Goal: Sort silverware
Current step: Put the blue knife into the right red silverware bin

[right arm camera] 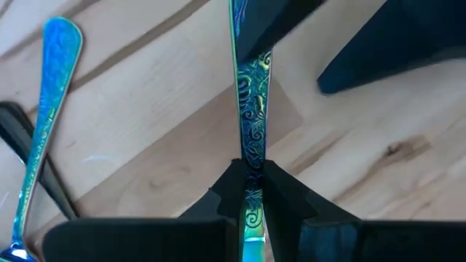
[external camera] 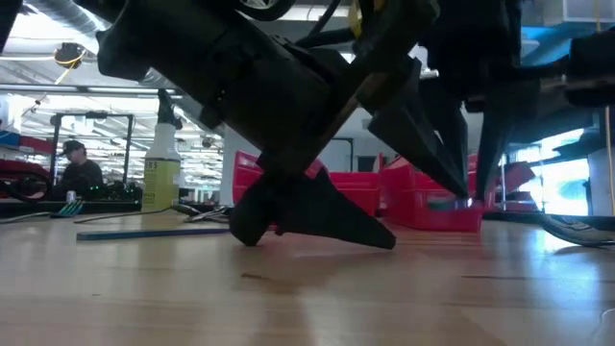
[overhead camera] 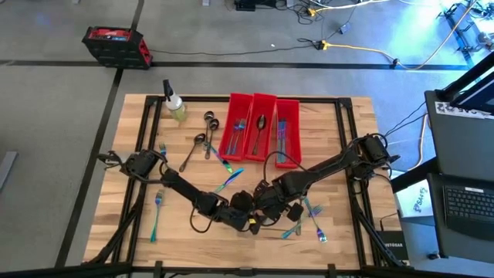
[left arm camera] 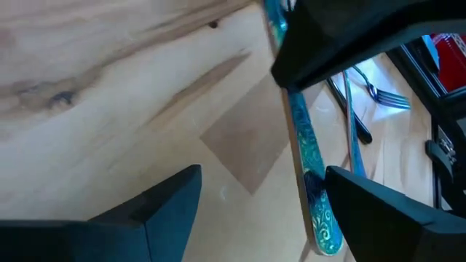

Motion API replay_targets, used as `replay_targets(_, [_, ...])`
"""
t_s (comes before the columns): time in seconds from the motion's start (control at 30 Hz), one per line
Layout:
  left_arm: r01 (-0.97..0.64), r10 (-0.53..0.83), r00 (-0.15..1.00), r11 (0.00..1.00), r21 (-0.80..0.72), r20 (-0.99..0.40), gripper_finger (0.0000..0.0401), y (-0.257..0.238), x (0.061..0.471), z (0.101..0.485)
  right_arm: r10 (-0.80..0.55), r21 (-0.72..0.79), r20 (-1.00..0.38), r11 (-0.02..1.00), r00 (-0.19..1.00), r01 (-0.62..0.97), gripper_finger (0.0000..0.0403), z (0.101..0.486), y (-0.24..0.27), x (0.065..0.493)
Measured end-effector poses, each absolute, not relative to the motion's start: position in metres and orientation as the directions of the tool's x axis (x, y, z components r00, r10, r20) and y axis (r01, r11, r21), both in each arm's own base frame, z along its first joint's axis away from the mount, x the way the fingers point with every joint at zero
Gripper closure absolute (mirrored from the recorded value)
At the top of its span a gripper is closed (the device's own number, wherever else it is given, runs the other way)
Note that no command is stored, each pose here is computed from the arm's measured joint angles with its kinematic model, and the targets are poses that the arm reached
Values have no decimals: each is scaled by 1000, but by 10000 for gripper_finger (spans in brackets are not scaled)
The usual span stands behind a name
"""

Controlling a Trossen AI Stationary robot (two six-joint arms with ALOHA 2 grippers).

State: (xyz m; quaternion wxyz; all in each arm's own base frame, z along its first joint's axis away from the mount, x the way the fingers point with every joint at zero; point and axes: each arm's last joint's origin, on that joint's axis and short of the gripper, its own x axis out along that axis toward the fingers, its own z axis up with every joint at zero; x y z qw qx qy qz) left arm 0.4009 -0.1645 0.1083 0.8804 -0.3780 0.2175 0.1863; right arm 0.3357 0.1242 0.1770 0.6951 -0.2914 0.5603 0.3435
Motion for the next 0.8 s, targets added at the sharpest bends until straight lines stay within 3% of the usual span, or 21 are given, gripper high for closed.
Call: replay_targets(0.8, [-476,172,852,648,-595,-494,122,-163,403,110,147,-47,-977,561,155,-827,384,189,126,341])
